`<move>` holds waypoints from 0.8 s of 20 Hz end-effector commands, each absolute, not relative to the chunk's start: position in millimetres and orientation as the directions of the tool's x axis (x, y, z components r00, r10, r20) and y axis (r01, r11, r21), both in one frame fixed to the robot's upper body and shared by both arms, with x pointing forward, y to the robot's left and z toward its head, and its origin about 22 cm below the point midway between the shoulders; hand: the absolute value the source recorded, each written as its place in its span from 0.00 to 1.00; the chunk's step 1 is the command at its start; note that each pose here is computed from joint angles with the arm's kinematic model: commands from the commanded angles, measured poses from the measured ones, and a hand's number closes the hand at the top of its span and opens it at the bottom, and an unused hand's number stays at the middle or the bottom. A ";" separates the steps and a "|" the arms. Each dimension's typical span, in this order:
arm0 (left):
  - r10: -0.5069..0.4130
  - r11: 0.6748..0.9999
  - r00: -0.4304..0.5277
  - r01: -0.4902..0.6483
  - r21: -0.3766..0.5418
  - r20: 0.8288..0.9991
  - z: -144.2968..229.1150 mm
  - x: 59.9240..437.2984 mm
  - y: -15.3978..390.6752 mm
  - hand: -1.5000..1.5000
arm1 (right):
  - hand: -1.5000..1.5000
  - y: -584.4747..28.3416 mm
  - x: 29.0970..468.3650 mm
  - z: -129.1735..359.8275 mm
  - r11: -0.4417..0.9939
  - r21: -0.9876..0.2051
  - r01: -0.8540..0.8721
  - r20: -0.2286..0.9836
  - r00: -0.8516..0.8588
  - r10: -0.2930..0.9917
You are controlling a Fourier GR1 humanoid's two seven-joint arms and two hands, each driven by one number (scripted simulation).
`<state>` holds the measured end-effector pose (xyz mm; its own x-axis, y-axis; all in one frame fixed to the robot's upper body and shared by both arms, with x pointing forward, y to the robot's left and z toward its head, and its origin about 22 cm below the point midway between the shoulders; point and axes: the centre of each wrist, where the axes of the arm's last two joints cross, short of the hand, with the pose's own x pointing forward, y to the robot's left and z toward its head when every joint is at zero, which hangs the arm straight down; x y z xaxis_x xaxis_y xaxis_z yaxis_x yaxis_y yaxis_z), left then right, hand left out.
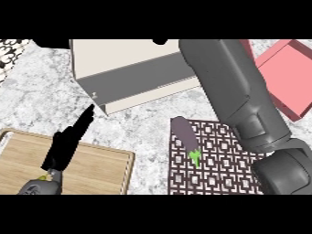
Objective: Pick the bell pepper from the placemat and place it in the tiered shelf
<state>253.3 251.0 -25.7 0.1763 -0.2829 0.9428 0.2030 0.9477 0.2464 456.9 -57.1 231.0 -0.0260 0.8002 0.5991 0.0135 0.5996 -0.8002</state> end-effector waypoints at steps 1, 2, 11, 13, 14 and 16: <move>-0.277 0.944 0.185 0.234 0.231 0.943 -26.7 262.6 248.9 0.50 | 0.00 -68.2 462.8 222.5 0.850 -0.521 -0.078 0.846 0.087 0.526; -0.290 0.939 0.165 0.240 0.247 0.943 -27.3 256.8 236.1 0.50 | 0.00 -70.3 464.0 213.4 0.875 -0.479 -0.065 0.869 0.103 0.484; -0.291 0.946 0.191 0.201 0.252 0.937 -32.9 260.1 239.9 0.50 | 0.00 -77.5 468.3 213.1 0.982 -0.165 0.088 0.983 -0.068 0.171; -0.277 0.951 0.188 0.190 0.242 0.942 -26.2 254.0 253.3 0.50 | 0.00 -79.4 468.7 210.8 0.974 -0.129 0.188 0.986 -0.077 0.146; -0.285 0.951 0.193 0.184 0.250 0.939 -33.1 250.2 256.1 0.50 | 0.00 -80.5 468.6 222.6 0.969 -0.086 0.233 0.987 -0.113 0.114; -0.290 0.952 0.210 0.163 0.259 0.934 -28.8 256.1 265.1 0.50 | 0.00 -102.5 472.4 228.1 0.947 -0.077 0.313 0.981 -0.148 0.128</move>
